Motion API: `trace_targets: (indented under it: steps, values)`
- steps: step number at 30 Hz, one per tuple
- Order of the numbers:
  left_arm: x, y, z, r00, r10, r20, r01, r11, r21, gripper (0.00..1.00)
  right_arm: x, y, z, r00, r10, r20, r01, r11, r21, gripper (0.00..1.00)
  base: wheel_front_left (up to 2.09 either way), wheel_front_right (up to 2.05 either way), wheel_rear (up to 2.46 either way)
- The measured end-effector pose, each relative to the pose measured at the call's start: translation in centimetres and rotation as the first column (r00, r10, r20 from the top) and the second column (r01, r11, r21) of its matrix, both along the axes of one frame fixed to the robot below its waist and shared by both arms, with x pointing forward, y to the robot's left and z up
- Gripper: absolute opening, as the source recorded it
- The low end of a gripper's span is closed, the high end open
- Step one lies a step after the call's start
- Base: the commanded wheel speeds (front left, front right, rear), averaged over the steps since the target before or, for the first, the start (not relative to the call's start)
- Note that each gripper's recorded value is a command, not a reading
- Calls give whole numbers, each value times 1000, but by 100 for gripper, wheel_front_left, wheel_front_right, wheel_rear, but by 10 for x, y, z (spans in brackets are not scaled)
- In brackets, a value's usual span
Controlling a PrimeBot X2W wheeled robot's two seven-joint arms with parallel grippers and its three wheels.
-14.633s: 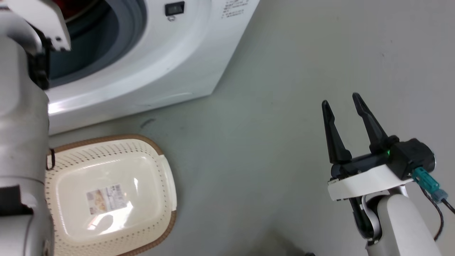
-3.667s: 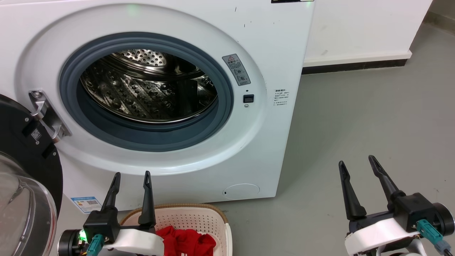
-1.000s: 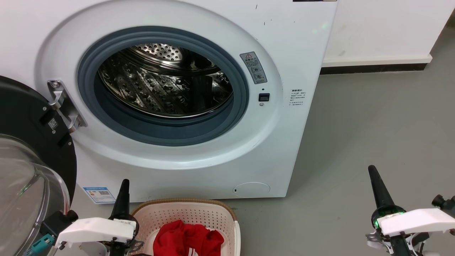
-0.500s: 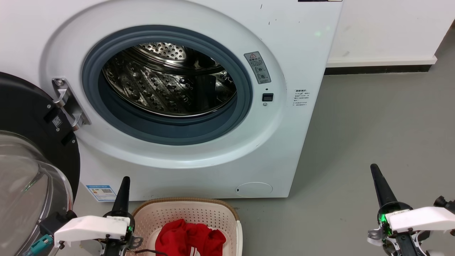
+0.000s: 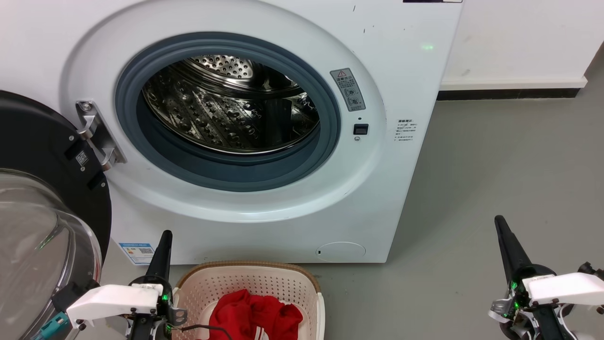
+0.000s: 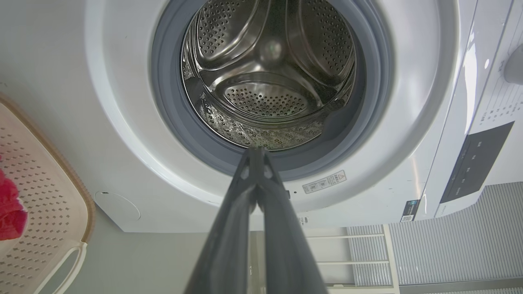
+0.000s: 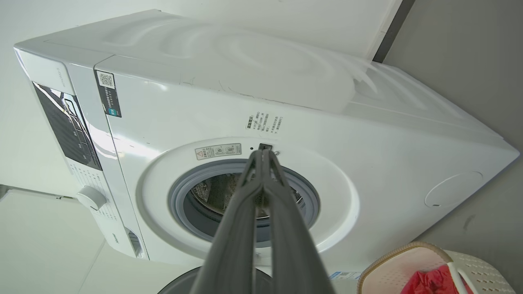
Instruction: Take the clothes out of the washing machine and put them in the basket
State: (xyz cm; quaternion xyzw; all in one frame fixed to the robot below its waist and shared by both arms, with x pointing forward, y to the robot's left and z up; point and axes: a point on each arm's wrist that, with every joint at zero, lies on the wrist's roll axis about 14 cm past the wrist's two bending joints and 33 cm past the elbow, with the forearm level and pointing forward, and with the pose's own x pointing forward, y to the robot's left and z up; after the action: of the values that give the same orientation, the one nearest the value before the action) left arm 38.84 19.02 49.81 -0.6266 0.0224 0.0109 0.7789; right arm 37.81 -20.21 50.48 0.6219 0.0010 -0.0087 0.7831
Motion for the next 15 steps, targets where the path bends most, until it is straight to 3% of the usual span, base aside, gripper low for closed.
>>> trace_targets:
  steps: [15]
  values:
    - [-1, 5, 2, 1000, 8, 15, -6, 993, -118, 0, 4, 0, -2, 1000, 4, -2, -3, 993, 122, 0, 0, 0, 0]
